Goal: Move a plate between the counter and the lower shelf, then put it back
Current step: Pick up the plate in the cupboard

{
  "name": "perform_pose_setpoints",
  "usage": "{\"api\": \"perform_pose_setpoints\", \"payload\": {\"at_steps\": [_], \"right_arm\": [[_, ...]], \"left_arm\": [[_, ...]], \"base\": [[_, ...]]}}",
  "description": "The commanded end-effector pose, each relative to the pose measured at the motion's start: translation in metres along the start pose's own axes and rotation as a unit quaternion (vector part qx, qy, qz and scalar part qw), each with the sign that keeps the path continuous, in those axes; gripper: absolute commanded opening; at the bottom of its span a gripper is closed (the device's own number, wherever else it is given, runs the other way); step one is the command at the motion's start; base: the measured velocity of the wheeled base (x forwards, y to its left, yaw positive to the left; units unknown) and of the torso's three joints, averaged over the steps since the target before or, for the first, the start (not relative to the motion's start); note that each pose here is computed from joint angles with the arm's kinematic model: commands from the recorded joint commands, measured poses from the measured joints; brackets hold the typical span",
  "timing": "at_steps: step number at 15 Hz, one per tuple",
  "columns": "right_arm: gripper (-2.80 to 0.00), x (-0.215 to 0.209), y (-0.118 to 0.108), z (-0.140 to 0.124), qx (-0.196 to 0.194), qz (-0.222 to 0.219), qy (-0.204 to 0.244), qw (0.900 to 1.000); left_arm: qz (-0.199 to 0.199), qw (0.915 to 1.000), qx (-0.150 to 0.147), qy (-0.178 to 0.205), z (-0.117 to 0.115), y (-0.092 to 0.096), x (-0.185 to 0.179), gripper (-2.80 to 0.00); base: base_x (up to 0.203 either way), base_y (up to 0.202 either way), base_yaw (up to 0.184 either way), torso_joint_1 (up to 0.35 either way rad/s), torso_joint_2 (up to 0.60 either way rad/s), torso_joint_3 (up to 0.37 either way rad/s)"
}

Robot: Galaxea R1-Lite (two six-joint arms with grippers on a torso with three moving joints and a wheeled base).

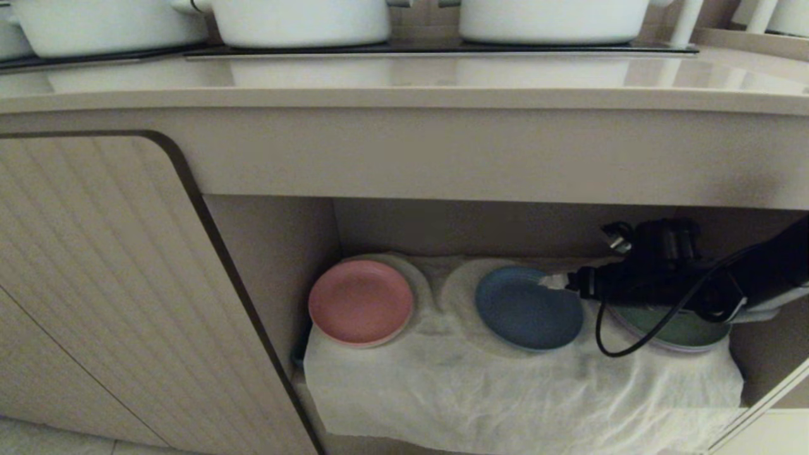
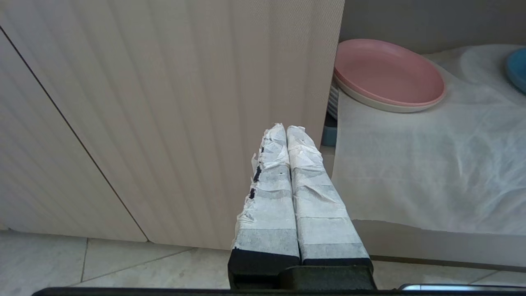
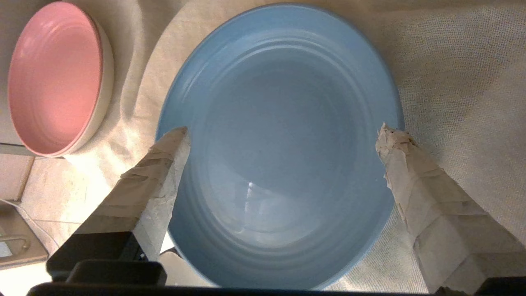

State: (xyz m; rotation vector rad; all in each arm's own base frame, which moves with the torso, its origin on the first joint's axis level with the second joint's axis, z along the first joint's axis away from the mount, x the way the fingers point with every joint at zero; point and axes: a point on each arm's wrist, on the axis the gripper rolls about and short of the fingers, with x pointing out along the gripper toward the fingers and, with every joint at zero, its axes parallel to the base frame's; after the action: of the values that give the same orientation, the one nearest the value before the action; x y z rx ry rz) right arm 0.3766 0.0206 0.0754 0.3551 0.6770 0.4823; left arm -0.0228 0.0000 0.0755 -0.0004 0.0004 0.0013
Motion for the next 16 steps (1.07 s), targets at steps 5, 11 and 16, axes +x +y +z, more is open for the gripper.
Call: {"api": "perform_pose_setpoints", "payload": {"at_steps": [5,11,16], "right_arm": [[0.0,-0.002,0.0,-0.003,0.003,-0.005,0.007,1.0],[0.0,-0.002,-0.005,-0.02,0.02,-0.036,0.033,0.999],[0.0,-0.001,-0.003,-0.012,0.012,-0.03,0.02,0.999]], "left_arm": [[0.0,1.0,-0.001,0.0,0.0,0.0,0.0,-2.8],[0.0,1.0,0.0,0.0,0.0,0.0,0.0,-2.8],[0.0,1.0,0.0,0.0,0.0,0.0,0.0,-2.8]], "base": [[0.0,0.0,0.0,0.0,0.0,0.0],[0.0,0.0,0.0,0.0,0.0,0.0],[0.0,0.0,0.0,0.0,0.0,0.0]]}}
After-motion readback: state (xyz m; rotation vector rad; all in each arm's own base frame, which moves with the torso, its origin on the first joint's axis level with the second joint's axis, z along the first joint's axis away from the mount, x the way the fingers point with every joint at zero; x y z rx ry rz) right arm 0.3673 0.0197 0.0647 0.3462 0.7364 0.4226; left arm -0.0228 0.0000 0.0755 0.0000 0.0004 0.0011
